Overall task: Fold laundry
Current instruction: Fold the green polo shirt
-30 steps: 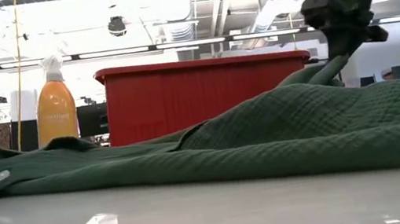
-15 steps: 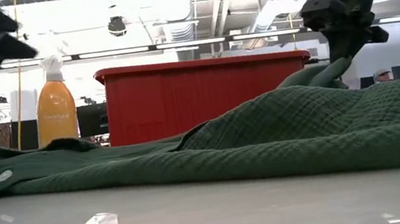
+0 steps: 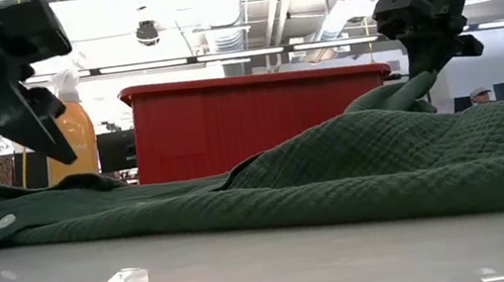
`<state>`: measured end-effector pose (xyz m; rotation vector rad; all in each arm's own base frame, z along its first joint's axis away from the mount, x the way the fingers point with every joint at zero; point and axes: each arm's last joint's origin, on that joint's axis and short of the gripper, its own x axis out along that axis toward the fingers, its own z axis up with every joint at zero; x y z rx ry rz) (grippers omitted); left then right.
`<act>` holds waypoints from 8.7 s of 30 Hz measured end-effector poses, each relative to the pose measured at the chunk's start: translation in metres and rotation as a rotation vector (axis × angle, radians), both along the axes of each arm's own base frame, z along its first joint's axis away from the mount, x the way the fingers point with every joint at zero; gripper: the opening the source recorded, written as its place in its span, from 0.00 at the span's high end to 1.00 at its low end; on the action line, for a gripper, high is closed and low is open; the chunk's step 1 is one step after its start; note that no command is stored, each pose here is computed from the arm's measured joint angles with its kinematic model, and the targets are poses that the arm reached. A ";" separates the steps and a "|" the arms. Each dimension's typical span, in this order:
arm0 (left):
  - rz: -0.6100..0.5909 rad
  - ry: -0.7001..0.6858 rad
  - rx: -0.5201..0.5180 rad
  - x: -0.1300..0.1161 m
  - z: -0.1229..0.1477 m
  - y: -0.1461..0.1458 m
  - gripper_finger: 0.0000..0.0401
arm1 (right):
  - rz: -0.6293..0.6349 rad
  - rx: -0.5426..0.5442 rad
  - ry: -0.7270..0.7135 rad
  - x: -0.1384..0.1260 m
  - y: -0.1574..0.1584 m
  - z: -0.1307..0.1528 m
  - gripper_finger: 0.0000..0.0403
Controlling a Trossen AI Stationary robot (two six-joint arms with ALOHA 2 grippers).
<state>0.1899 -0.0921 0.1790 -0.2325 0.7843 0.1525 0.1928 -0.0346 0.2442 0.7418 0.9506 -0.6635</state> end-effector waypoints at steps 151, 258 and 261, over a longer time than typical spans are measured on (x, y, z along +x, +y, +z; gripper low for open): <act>-0.213 0.541 0.101 -0.052 0.006 0.022 0.57 | 0.078 0.006 -0.051 0.006 0.010 0.003 0.95; 0.817 -0.482 -0.119 -0.015 0.074 0.125 1.00 | -0.348 -0.313 -0.041 -0.092 0.044 0.026 0.95; 0.726 -0.423 -0.193 -0.009 0.068 0.124 1.00 | -0.235 -0.232 -0.053 -0.086 0.053 0.025 0.95</act>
